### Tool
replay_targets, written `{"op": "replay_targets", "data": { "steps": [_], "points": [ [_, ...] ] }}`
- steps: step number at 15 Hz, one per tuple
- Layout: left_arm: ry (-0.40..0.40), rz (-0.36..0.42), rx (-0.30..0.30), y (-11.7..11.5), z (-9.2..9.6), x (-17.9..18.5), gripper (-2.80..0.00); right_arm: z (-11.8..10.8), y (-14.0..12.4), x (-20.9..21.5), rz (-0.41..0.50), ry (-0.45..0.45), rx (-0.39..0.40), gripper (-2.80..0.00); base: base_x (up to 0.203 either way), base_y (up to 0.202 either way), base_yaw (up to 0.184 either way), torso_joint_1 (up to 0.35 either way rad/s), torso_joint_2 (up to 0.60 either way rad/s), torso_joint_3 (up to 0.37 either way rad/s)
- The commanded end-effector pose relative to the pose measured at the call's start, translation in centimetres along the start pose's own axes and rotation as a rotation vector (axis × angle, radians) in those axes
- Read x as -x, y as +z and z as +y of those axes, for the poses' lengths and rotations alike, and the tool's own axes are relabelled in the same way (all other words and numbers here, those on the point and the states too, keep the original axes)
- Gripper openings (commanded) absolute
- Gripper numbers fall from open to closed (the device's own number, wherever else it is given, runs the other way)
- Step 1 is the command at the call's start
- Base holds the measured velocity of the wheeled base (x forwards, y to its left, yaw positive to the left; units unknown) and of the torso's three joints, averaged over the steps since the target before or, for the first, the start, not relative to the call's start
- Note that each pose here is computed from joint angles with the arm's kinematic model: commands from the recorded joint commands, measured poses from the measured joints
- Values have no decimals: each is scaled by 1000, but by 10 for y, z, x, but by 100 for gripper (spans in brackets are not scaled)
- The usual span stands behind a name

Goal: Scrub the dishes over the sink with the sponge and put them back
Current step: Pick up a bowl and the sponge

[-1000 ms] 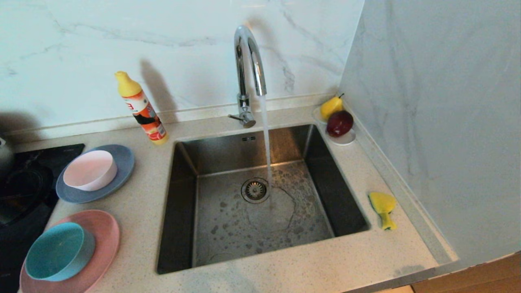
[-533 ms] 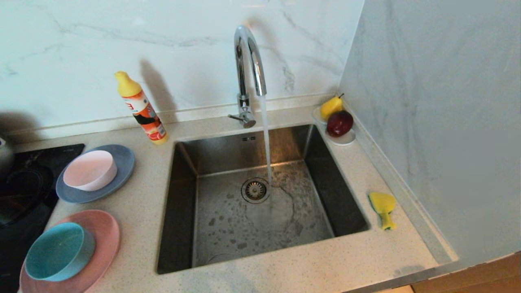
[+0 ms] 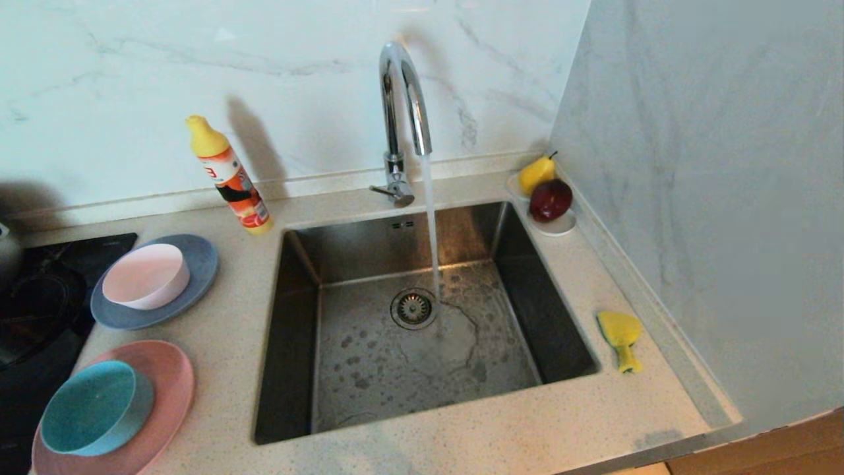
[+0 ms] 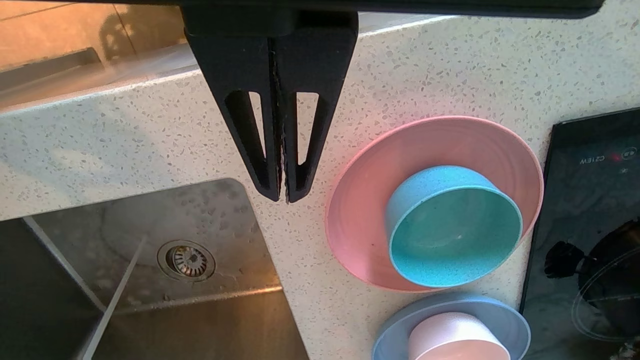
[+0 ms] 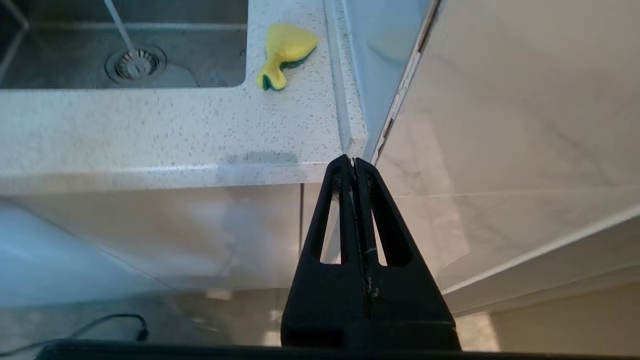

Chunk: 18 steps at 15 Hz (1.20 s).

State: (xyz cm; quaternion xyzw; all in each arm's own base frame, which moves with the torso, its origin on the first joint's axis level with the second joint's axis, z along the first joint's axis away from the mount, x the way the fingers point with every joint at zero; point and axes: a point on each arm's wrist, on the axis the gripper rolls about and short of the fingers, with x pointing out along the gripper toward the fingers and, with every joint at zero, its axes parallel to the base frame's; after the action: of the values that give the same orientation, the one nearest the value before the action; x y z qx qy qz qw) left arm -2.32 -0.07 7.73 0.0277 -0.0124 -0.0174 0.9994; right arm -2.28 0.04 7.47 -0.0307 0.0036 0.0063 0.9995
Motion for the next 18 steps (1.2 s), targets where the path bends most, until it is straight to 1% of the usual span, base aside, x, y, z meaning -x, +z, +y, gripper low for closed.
{"op": "replay_targets", "data": {
  "steps": [1,2,6,7,8,10,12,13,15,18],
  "points": [
    [-1,22,1,-5,0,-2,-280,0,3,1,-17,0,9,-280,0,0,0,0,0,0],
    [-1,22,1,-5,0,-2,-280,-1,12,3,-49,0,5,-280,0,0,0,0,0,0],
    [-1,22,1,-5,0,-2,-280,-3,60,26,-203,4,6,-280,0,0,0,0,0,0],
    [-1,22,1,-5,0,-2,-280,-3,72,34,-232,17,6,-280,0,0,0,0,0,0],
    [0,22,1,-5,0,-2,-280,-3,83,43,-242,42,8,-280,0,0,0,0,0,0],
    [-1,22,1,-5,0,-2,-280,-2,98,62,-235,111,11,-280,0,0,0,0,0,0],
    [-1,22,1,-5,0,-2,-280,-1,110,77,-221,216,18,-280,0,0,0,0,0,0],
    [-1,22,1,-5,0,-2,-280,0,115,76,-198,261,17,-280,0,0,0,0,0,0],
    [-1,22,1,-5,0,-2,-280,0,128,64,-142,316,12,-280,0,0,0,0,0,0],
    [-1,22,1,-5,0,-2,-280,0,157,42,-77,411,0,-280,0,0,0,0,0,0]
  ]
}}
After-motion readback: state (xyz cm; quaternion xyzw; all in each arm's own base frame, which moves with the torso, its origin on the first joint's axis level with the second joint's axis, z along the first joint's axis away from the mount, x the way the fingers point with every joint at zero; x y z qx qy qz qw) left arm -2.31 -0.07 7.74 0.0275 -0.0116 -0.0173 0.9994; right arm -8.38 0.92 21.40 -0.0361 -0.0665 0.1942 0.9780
